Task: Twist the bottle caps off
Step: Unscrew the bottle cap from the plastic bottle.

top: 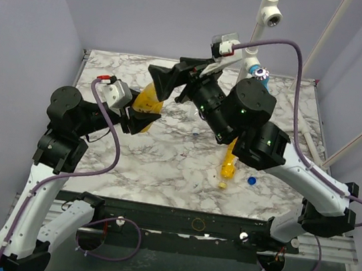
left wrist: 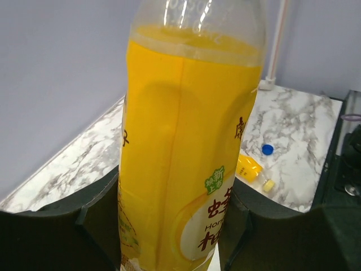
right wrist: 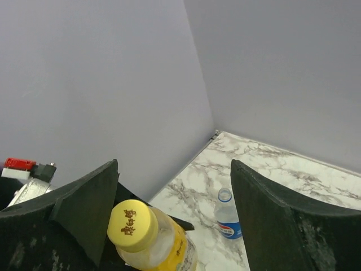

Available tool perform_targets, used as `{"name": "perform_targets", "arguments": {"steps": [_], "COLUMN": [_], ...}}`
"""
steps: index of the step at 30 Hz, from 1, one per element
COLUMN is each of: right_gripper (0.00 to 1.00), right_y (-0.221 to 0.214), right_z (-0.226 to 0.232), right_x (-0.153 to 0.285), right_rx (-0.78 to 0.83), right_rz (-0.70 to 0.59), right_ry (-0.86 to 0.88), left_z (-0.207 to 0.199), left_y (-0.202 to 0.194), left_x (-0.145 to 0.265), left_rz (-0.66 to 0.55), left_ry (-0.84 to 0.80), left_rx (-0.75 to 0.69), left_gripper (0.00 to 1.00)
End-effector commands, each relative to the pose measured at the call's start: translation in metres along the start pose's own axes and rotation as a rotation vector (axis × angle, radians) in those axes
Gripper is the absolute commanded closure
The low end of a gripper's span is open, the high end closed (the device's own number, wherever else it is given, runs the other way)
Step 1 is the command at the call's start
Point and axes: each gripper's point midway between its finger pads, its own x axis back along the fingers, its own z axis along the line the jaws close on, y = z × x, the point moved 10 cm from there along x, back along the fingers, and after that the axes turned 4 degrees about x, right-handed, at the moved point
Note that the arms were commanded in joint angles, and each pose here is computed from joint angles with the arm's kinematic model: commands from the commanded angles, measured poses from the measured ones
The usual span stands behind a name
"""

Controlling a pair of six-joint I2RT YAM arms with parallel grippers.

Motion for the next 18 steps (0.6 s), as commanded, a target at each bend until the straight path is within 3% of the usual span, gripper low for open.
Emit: {"name": "perform_targets", "arguments": {"steps": [1,5,14,18], "right_gripper": [0.16,0.22,0.53,0.56], "right_y": [-0.008,-0.014,-0.012,-0.013], "right_z": [-0.001,0.002,-0.002,-0.007], "right_x": [-0.008,-0.013,-0.021,-0.026], "right_rx": [0.017,0.026,-0.027,-0.047], "right_rz": [0.115,0.14,0.106,0.1], "right_ry": [-0.047,-0.019,0.066,0.097], "left_z": [0.017,0.021,0.021,0.017], "left_y": [0.006,0.002,-0.001,-0.004], "left_x": [0.0,-0.001,-0.004,-0.004], "left_rz": [-0.05,-0.044,-0.033,-0.03], "left_ry": [0.219,0.263,0.267,0.243], "left_rx": [0.016,0.053,0.118,0.13], "left_gripper": [1.0,1.0,1.0,1.0]}}
